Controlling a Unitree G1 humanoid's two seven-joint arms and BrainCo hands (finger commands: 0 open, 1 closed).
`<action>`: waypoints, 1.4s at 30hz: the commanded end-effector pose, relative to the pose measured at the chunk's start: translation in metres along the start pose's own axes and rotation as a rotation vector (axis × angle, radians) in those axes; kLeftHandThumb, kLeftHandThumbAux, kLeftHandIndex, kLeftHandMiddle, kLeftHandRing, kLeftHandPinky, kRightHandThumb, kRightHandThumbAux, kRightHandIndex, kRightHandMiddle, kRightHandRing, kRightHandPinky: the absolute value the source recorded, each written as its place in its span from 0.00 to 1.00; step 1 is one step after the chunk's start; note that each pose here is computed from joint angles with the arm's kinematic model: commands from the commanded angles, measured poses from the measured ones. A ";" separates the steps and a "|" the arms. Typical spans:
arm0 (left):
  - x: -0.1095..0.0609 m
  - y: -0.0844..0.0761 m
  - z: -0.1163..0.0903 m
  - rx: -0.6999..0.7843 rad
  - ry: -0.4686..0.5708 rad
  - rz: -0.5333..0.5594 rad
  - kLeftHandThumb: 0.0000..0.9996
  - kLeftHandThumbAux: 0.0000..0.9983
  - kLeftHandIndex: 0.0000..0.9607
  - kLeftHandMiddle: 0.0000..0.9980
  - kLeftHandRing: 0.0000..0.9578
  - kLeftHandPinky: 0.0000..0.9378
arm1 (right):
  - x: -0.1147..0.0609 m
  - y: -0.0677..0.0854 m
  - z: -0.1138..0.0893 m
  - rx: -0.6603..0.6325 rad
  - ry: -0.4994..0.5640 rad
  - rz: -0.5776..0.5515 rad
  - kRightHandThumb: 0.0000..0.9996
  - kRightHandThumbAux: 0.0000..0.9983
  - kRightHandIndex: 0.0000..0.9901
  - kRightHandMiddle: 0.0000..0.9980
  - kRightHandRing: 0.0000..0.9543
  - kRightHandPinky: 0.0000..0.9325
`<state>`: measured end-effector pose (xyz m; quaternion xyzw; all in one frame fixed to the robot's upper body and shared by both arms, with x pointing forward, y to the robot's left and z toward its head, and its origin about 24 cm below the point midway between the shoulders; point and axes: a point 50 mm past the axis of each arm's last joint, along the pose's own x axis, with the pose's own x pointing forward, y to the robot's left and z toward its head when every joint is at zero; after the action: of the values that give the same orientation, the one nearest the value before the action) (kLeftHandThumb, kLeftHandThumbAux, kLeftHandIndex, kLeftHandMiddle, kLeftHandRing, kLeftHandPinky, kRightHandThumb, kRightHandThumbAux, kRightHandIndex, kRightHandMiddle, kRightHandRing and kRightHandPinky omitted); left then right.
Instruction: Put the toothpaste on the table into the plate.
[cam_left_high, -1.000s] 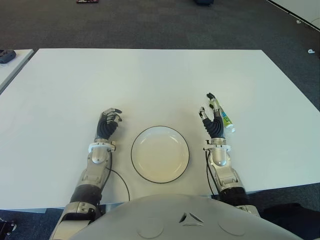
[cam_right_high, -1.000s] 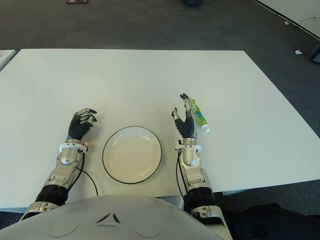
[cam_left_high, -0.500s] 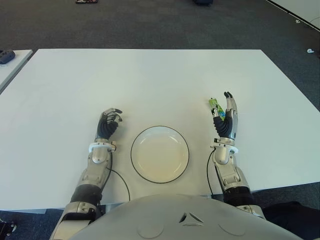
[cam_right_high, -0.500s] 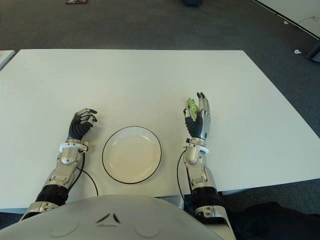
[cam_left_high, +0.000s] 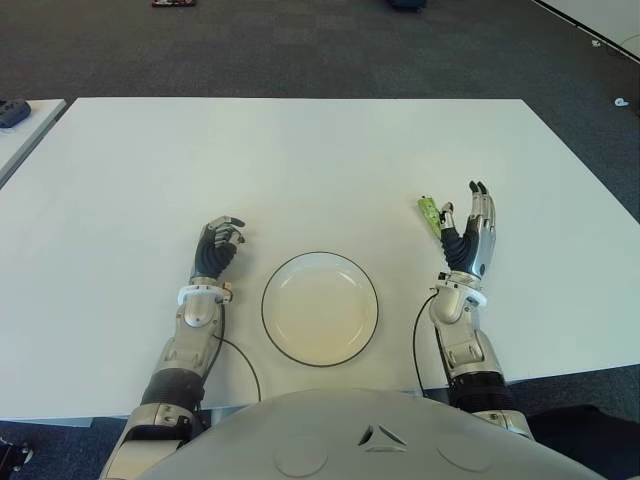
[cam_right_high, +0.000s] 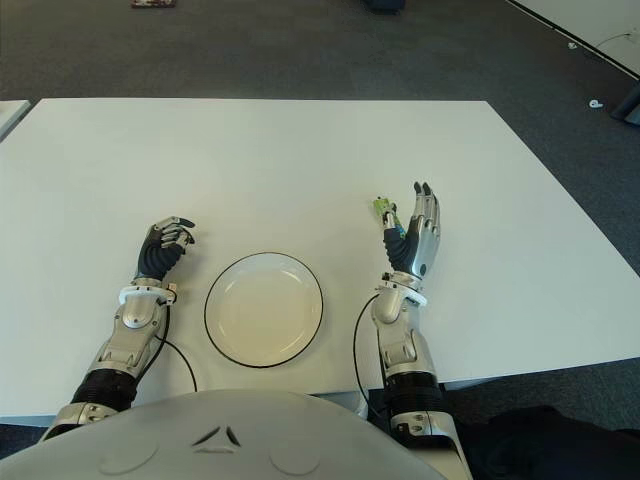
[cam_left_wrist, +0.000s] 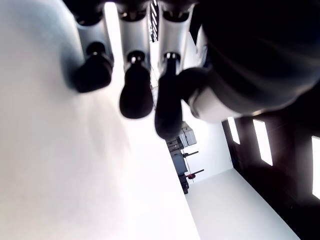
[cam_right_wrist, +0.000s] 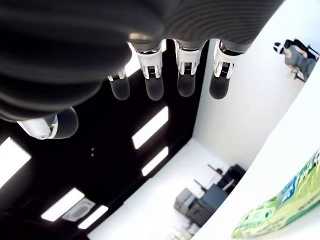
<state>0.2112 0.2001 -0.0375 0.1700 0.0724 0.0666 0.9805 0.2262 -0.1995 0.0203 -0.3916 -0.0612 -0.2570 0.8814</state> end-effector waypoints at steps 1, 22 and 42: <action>-0.005 -0.004 -0.011 0.000 0.060 -0.019 0.71 0.72 0.45 0.74 0.80 0.82 | 0.005 -0.002 -0.004 -0.068 0.039 -0.005 0.61 0.20 0.00 0.00 0.00 0.00; -0.006 -0.004 -0.011 -0.015 0.063 -0.015 0.71 0.72 0.45 0.73 0.79 0.79 | 0.011 -0.001 -0.012 -0.315 0.262 0.213 0.63 0.13 0.00 0.00 0.00 0.00; -0.007 -0.005 -0.011 -0.016 0.079 0.001 0.71 0.72 0.45 0.72 0.77 0.79 | 0.019 0.015 -0.032 -0.476 0.370 0.432 0.55 0.11 0.00 0.00 0.00 0.00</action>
<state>0.2100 0.1980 -0.0382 0.1601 0.0773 0.0718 0.9814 0.2425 -0.2202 -0.0013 -0.5270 0.2308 -0.1475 0.8045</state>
